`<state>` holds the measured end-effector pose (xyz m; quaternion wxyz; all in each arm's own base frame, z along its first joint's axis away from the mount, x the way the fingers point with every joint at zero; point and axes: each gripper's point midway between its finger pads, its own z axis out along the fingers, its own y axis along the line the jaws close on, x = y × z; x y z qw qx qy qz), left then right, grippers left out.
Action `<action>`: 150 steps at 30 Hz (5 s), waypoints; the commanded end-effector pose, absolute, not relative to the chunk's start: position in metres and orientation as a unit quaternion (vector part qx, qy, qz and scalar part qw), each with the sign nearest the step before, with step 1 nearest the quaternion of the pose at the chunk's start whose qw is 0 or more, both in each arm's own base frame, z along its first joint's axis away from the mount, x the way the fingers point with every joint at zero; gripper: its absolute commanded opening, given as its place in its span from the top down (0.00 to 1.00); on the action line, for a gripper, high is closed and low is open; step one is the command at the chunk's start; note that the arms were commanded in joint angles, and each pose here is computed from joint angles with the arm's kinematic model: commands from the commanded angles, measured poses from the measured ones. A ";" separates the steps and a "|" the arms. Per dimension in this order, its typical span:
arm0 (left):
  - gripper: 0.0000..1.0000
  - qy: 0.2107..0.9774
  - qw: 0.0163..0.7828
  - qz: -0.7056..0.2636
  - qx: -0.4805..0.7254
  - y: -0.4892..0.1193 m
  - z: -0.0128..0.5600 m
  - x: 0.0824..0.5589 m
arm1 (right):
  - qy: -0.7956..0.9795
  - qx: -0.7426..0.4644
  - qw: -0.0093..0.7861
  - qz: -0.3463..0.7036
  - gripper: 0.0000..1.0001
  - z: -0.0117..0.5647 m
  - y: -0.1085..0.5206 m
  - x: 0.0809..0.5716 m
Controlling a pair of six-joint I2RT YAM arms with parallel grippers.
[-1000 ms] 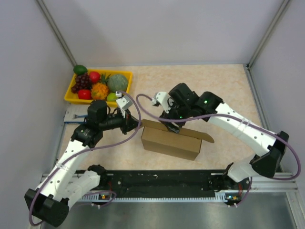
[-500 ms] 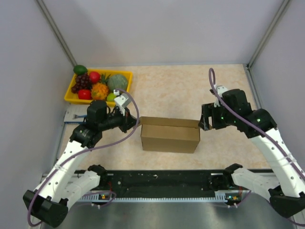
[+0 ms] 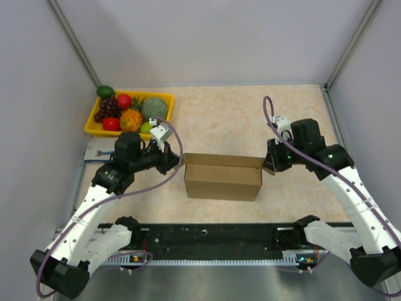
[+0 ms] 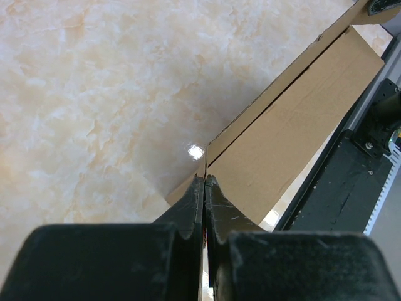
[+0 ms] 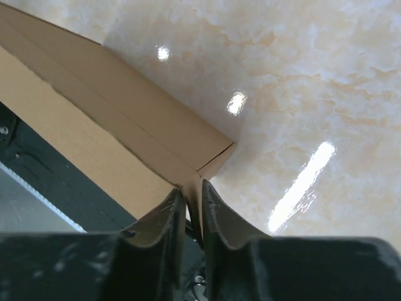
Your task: Fold the paper box
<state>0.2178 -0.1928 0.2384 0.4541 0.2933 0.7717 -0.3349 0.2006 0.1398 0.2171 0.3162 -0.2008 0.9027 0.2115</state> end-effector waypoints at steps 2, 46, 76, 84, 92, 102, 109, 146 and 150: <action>1.00 0.771 0.464 -0.350 0.261 -0.196 0.255 0.222 | 0.886 -0.187 0.343 0.250 1.00 0.239 0.149 0.199; 1.00 0.792 0.440 -0.412 0.094 -0.198 0.257 0.216 | 0.912 0.052 0.396 0.092 1.00 0.188 0.129 0.189; 1.00 0.806 0.419 -0.415 0.054 -0.199 0.248 0.214 | 0.895 -0.053 0.415 0.157 1.00 0.176 0.151 0.180; 1.00 0.810 0.424 -0.405 -0.011 -0.202 0.247 0.213 | 0.889 -0.039 0.431 0.152 1.00 0.171 0.154 0.181; 1.00 0.821 0.423 -0.382 -0.026 -0.206 0.237 0.209 | 0.887 -0.029 0.427 0.172 1.00 0.180 0.162 0.179; 1.00 0.827 0.444 -0.342 -0.035 -0.208 0.214 0.205 | 0.886 -0.030 0.421 0.190 1.00 0.184 0.167 0.175; 1.00 0.829 0.443 -0.339 -0.037 -0.211 0.204 0.201 | 0.888 -0.031 0.417 0.192 1.00 0.182 0.169 0.174; 1.00 0.815 0.465 -0.338 0.073 -0.207 0.156 0.174 | 0.868 -0.051 0.442 0.220 0.95 0.156 0.166 0.167; 1.00 0.820 0.457 -0.338 0.073 -0.207 0.146 0.172 | 0.864 -0.037 0.436 0.247 0.61 0.202 0.165 0.159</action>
